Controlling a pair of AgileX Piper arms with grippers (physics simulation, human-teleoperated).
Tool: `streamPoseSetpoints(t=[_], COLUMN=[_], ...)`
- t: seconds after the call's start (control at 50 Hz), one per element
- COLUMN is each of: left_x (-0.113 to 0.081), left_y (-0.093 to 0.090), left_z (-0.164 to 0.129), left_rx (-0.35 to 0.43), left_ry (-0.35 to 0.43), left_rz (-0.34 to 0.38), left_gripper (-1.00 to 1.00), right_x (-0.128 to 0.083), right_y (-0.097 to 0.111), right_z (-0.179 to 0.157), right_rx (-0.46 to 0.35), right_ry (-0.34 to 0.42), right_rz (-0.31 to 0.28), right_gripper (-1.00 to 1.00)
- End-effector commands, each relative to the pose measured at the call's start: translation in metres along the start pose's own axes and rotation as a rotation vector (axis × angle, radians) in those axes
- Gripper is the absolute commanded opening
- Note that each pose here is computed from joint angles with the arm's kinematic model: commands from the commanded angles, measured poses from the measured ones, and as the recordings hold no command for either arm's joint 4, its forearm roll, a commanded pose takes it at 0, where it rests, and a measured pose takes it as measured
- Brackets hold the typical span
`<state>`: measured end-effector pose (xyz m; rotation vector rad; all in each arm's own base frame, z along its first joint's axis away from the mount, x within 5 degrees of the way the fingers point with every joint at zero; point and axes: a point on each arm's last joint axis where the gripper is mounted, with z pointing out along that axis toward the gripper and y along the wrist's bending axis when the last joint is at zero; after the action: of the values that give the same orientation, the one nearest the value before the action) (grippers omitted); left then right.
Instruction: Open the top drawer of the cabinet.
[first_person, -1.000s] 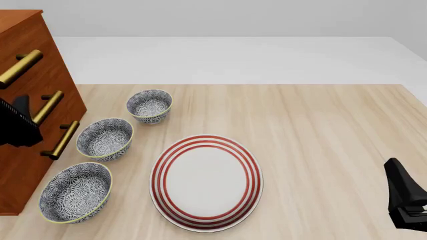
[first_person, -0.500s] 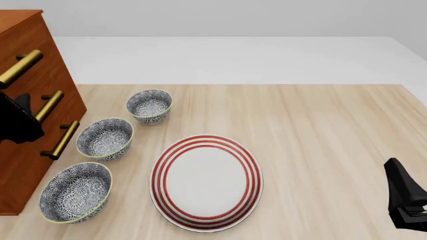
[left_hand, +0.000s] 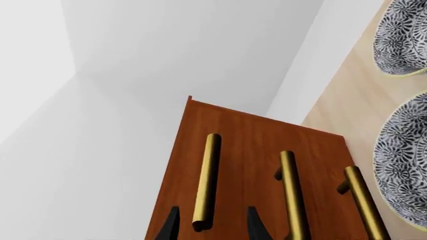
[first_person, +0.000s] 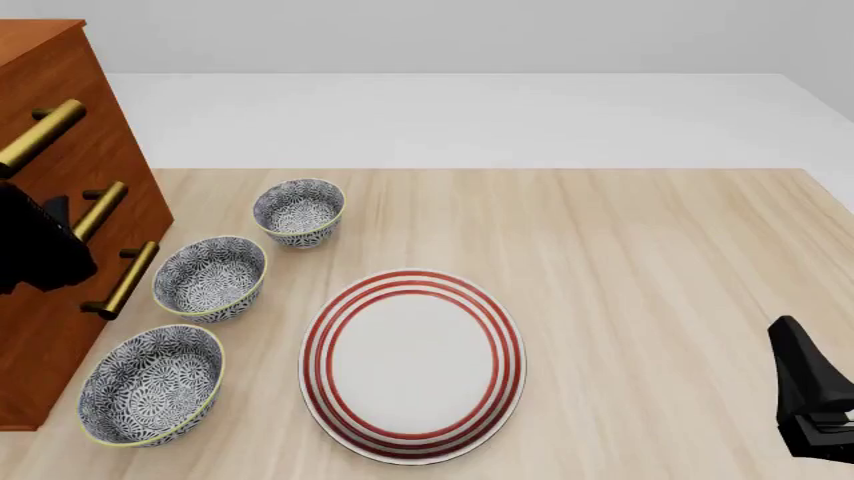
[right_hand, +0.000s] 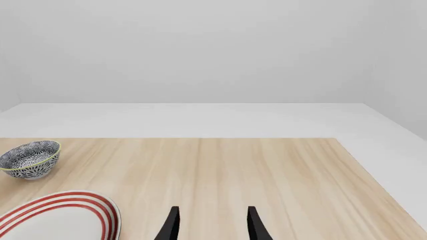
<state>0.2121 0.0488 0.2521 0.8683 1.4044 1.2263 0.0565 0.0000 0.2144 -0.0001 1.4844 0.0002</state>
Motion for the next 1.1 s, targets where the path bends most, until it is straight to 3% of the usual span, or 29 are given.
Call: streamPoseSetpoints(t=[0.02,0.42,0.68,0.74,0.76,1.1], left_x=[0.004,0.008,0.016,0.019,0.020,0.019], left_y=[-0.005,-0.003,-0.017,-0.027,-0.027,-0.031], left_z=[0.004,0.013,0.017,0.016,0.017,0.014], left_rx=[0.009,0.004,0.006,0.013,0.006,0.027], left_ry=[0.017,0.035,0.052,0.055,0.058,0.056], left_rz=[0.008,0.016,0.024,0.058,0.058,0.070], left_gripper=[1.00,1.00,1.00,1.00,-1.00,-1.00], right_x=[0.000,0.000,0.000,0.000,0.000,0.000], right_y=[0.000,0.000,0.000,0.000,0.000,0.000], right_z=[0.000,0.000,0.000,0.000,0.000,0.000], right_rx=[0.000,0.000,0.000,0.000,0.000,0.000], right_ry=[0.000,0.000,0.000,0.000,0.000,0.000], right_rz=[0.000,0.000,0.000,0.000,0.000,0.000], right_gripper=[1.00,1.00,1.00,1.00,1.00,1.00])
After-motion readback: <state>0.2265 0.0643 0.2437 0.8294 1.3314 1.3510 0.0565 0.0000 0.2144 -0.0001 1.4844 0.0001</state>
